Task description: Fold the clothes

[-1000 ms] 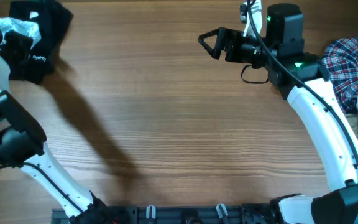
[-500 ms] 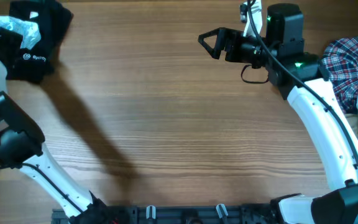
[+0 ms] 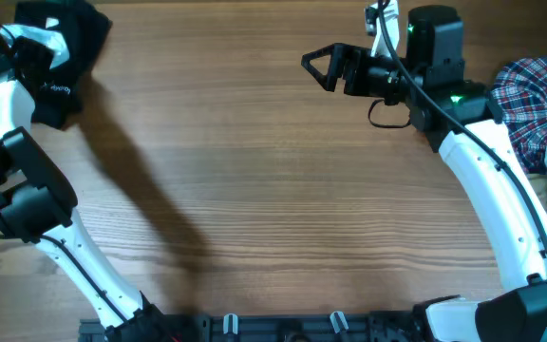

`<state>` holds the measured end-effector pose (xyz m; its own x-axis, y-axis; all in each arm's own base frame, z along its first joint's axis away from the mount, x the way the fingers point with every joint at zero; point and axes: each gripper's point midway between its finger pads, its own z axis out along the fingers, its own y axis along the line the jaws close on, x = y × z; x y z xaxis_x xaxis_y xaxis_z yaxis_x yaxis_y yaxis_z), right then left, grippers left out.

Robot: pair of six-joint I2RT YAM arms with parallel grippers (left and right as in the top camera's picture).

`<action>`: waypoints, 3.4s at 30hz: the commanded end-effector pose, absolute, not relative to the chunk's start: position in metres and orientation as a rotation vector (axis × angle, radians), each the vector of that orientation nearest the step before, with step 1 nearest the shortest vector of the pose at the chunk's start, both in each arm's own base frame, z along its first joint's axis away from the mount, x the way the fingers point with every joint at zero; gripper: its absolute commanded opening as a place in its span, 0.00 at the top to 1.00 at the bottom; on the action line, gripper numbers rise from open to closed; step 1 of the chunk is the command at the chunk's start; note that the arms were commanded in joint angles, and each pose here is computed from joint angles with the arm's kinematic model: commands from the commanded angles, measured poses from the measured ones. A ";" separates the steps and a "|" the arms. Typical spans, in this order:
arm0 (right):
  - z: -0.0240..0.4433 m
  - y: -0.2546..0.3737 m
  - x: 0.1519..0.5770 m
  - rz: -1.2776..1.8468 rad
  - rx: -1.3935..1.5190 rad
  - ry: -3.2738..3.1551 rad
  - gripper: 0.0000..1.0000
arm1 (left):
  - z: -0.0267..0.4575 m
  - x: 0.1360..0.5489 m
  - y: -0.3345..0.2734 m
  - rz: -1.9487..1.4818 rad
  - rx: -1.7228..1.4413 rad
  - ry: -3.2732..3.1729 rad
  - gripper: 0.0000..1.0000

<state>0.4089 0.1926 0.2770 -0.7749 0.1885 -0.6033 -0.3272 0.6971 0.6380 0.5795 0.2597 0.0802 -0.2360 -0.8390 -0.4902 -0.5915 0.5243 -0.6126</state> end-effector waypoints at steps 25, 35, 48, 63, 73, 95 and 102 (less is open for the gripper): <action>0.286 0.193 0.404 1.032 -0.123 2.222 0.05 | 0.234 0.589 0.194 -0.809 -0.781 1.808 0.96; 0.286 0.193 0.404 1.032 -0.123 2.222 0.05 | 0.288 0.586 0.120 -0.857 -0.631 1.836 0.96; 0.286 0.193 0.403 1.019 -0.147 2.220 0.05 | 0.276 0.586 0.077 -0.863 -0.655 1.924 0.96; 0.284 0.193 0.402 1.032 -0.119 2.234 0.05 | 0.163 0.576 0.204 -0.523 -1.084 1.958 0.93; 0.284 0.193 0.402 1.034 -0.117 2.235 0.05 | 0.099 0.534 0.302 -0.427 -1.305 1.924 0.96; 0.284 0.194 0.402 1.037 -0.121 2.234 0.05 | 0.112 0.522 0.303 -0.558 -1.296 1.925 0.59; 0.285 0.195 0.400 1.052 -0.131 2.233 0.05 | 0.189 0.511 0.290 -0.539 -1.198 1.885 0.54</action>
